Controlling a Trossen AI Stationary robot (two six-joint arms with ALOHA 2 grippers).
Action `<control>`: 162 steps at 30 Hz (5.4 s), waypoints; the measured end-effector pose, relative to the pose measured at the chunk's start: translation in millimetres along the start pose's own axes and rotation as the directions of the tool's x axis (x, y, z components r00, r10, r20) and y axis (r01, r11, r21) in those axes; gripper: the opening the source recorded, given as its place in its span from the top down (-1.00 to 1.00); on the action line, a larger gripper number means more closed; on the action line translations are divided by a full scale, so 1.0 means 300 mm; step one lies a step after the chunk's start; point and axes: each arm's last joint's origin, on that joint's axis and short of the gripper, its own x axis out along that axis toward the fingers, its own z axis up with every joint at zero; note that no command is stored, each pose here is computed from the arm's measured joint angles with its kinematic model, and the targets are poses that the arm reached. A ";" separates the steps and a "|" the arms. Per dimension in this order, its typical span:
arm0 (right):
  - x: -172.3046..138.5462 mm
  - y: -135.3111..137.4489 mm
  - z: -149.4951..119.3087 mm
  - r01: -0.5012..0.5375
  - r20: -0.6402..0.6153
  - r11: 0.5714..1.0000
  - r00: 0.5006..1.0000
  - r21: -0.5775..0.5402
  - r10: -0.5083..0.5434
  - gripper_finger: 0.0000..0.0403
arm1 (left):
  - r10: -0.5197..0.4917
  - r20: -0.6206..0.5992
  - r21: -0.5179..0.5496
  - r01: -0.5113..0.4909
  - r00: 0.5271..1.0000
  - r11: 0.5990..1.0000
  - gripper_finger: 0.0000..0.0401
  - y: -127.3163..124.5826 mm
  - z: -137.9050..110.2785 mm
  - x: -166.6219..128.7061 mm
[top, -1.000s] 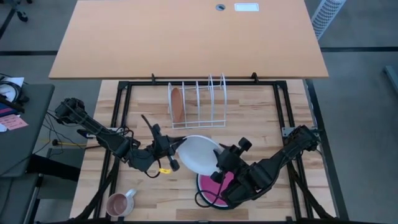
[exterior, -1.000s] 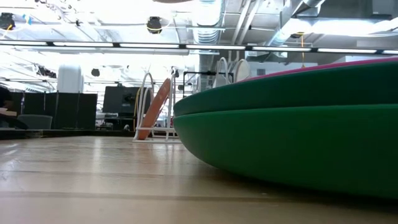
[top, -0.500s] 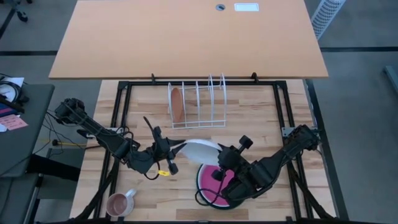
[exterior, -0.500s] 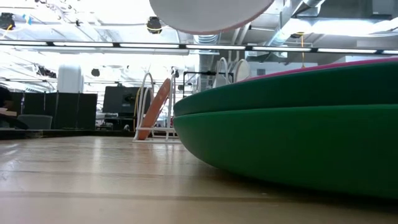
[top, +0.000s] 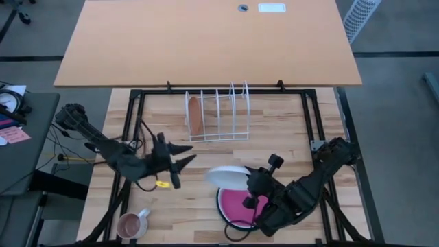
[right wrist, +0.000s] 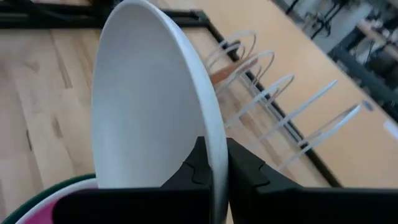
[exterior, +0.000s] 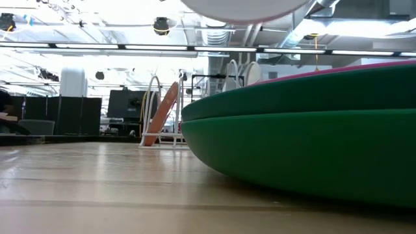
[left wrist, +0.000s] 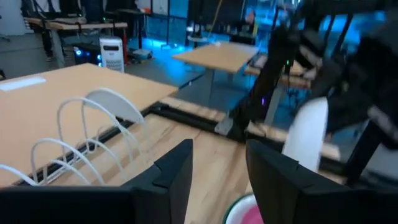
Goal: Sort dishes
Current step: Put the small white plate in the dish rack
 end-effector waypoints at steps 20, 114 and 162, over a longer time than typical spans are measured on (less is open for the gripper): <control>-0.168 -0.286 0.096 0.268 0.413 0.963 0.878 -0.003 -0.243 0.90 | -0.018 0.081 -0.020 0.020 0.997 1.000 0.29 -0.077 0.171 0.019; 0.005 -0.394 -0.581 -0.022 0.478 0.976 0.874 0.217 -0.086 0.85 | 0.272 -0.012 0.617 -0.207 0.962 0.759 -0.44 -0.257 -0.189 0.475; 0.006 -0.392 -0.581 -0.029 0.471 0.978 0.879 0.208 -0.074 0.62 | 0.265 0.083 0.572 -0.263 0.961 0.777 0.98 -0.138 -0.106 0.616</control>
